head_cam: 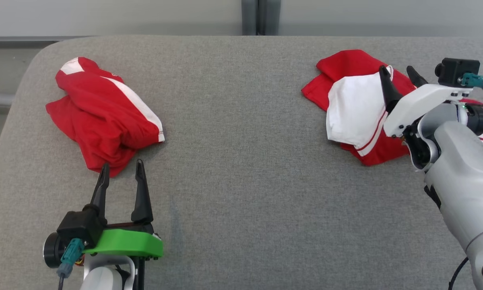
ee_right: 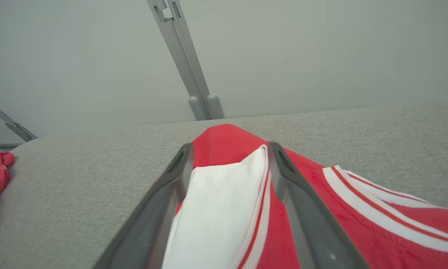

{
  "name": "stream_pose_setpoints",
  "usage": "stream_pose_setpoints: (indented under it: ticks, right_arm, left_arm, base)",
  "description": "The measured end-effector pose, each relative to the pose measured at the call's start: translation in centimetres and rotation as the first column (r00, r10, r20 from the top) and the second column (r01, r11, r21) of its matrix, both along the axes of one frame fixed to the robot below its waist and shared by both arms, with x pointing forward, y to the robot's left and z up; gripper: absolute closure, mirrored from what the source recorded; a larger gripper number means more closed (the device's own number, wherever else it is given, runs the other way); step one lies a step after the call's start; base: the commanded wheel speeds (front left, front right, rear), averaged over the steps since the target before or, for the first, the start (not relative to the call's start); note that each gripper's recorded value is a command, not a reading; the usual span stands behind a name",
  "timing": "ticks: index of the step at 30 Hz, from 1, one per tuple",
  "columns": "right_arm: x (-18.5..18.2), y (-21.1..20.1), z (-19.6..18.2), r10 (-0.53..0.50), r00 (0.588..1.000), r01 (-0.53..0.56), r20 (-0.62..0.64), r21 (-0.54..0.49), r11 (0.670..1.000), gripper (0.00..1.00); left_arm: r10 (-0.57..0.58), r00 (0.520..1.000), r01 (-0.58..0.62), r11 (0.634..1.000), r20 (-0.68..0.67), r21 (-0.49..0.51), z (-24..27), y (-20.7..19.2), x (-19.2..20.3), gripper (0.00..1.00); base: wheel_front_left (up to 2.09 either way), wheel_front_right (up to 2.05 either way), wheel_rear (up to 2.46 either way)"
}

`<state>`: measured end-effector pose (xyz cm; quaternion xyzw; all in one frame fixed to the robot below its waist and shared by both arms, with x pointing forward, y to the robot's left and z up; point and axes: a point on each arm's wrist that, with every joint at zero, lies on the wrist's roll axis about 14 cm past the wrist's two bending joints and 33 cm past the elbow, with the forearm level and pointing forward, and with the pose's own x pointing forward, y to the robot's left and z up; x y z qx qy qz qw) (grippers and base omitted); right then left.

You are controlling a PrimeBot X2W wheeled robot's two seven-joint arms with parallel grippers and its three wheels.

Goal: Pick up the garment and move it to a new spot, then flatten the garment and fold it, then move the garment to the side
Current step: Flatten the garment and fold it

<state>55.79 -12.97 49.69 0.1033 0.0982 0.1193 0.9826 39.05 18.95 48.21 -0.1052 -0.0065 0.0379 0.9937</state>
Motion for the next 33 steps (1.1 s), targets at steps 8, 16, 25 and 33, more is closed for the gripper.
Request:
stream_pose_setpoints:
  ticks: [8, 16, 25, 33]
  right_arm:
    - [-4.1, -1.4, 2.4, -0.015, 0.990, 0.010, 0.138, 0.039, 0.999, 0.00]
    - [-9.4, -5.7, 3.0, -0.124, 0.971, 0.106, 0.204, 0.097, 0.990, 0.00]
    - [-13.6, -7.0, 1.3, -0.202, 0.960, 0.179, 0.193, 0.134, 0.975, 0.00]
    - [-13.5, -7.0, 1.6, -0.211, 0.956, 0.184, 0.204, 0.143, 0.972, 0.00]
  left_arm:
    - [-0.050, 0.998, 0.050, 0.999, 0.026, 0.005, 0.8, -1.5, -0.4, 0.00]
    - [-0.103, 0.993, 0.103, 0.995, 0.062, 0.001, 1.9, -3.3, 0.0, 0.00]
    - [-0.169, 0.983, 0.170, 0.985, 0.074, -0.002, 2.2, -5.6, 0.7, 0.00]
    - [-0.213, 0.976, 0.213, 0.977, 0.050, 0.006, 1.6, -6.6, 1.1, 0.00]
  base:
    - [0.00, 0.00, 0.00]
    - [0.00, 0.00, 0.00]
    - [0.00, 0.00, 0.00]
    - [0.00, 0.00, 0.00]
